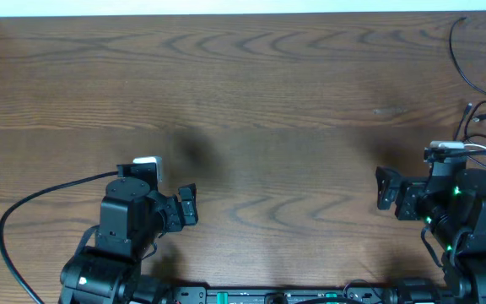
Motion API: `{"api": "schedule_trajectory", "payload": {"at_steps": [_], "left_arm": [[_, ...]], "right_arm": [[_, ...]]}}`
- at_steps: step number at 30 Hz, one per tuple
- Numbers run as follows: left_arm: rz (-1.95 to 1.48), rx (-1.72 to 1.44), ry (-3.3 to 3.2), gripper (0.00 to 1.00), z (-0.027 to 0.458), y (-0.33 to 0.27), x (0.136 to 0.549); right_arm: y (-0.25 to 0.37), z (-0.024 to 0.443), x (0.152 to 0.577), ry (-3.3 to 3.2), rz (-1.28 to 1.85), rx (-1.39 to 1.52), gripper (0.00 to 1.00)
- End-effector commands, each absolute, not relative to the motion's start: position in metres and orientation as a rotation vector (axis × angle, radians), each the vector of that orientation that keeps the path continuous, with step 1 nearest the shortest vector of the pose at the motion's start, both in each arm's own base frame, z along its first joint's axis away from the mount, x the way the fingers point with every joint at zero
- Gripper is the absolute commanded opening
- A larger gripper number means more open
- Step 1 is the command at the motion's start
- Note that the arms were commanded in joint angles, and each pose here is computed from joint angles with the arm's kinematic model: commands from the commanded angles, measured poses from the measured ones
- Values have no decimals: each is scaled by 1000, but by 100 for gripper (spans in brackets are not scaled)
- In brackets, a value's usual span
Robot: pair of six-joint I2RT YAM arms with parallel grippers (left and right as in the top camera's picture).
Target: Untangle cables
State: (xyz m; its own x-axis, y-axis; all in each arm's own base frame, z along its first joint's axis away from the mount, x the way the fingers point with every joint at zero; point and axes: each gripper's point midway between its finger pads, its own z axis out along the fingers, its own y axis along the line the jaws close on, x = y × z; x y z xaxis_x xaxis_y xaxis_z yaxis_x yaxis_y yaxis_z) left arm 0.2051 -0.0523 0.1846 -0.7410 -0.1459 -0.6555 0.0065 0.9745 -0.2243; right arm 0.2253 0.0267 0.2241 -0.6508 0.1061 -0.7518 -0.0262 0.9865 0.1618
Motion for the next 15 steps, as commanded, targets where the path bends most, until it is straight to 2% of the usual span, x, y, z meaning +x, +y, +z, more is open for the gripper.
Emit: {"api": "schedule_trajectory", "payload": {"at_steps": [1,10,12,15], "left_arm": [[-267,-101,2401,98,182,-51,205],[-267,-102,2402,98,181,-51,205],[-267,-101,2401,98,182,-51,205],[-266,-102,2402,98,181,-51,205]], "right_arm": [[26,213,217,2320,194,67,99],[24,193,197,2434,178,71,99],[14,186,189,2478,91,64,99],[14,195,194,2414,89,45,99]]}}
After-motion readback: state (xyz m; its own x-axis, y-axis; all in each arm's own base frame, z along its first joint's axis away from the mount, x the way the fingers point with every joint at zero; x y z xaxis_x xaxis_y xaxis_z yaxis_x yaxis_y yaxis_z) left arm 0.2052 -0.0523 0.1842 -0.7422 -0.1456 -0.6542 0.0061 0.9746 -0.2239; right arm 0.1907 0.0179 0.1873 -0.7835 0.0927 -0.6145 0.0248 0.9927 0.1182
